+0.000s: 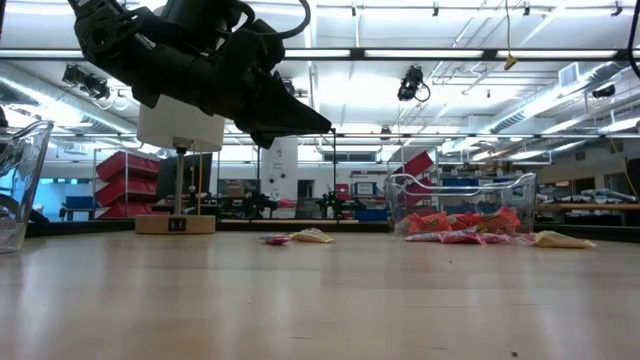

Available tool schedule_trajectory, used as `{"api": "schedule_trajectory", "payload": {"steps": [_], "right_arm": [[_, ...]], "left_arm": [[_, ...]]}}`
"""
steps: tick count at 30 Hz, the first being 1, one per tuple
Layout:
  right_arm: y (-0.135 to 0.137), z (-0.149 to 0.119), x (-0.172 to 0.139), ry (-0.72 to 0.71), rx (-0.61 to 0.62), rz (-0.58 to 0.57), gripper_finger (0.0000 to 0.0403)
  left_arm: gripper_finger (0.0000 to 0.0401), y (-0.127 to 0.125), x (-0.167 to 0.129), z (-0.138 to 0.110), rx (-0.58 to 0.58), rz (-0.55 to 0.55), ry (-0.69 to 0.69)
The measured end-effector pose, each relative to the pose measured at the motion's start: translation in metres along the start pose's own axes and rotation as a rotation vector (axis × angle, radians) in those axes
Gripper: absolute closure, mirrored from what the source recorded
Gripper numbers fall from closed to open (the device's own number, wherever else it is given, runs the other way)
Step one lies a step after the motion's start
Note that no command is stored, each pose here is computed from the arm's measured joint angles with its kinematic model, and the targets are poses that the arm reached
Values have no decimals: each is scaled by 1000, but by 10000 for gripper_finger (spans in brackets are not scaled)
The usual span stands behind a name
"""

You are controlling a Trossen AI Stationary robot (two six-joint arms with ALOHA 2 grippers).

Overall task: Sort candy
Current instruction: Put the yellow candy into the bottom right transparent bin

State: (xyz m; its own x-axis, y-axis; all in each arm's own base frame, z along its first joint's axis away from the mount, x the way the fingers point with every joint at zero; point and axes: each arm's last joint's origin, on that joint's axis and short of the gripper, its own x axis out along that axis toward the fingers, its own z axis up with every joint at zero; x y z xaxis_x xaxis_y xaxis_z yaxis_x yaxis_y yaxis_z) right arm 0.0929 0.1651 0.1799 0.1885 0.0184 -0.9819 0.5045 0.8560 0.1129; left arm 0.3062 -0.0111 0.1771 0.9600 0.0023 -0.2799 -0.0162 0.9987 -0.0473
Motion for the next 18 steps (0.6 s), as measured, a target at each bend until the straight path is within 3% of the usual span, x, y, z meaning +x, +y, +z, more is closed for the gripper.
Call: {"api": "schedule_trajectory", "payload": {"steps": [4, 7, 10, 13, 18], "right_arm": [[6, 4, -16, -1, 19, -5, 403], [11, 12, -29, 14, 217, -6, 403], [24, 16, -36, 30, 415, 99, 403], [39, 15, -38, 47, 428, 243, 403], [43, 11, -29, 73, 532, 199, 403]], "left_arm": [[400, 0, 0, 0, 0, 0, 0], [400, 0, 0, 0, 0, 0, 0], [400, 0, 0, 0, -10, -1, 0], [400, -1, 0, 0, -22, -2, 0], [400, -2, 0, 0, -20, -7, 1]]}}
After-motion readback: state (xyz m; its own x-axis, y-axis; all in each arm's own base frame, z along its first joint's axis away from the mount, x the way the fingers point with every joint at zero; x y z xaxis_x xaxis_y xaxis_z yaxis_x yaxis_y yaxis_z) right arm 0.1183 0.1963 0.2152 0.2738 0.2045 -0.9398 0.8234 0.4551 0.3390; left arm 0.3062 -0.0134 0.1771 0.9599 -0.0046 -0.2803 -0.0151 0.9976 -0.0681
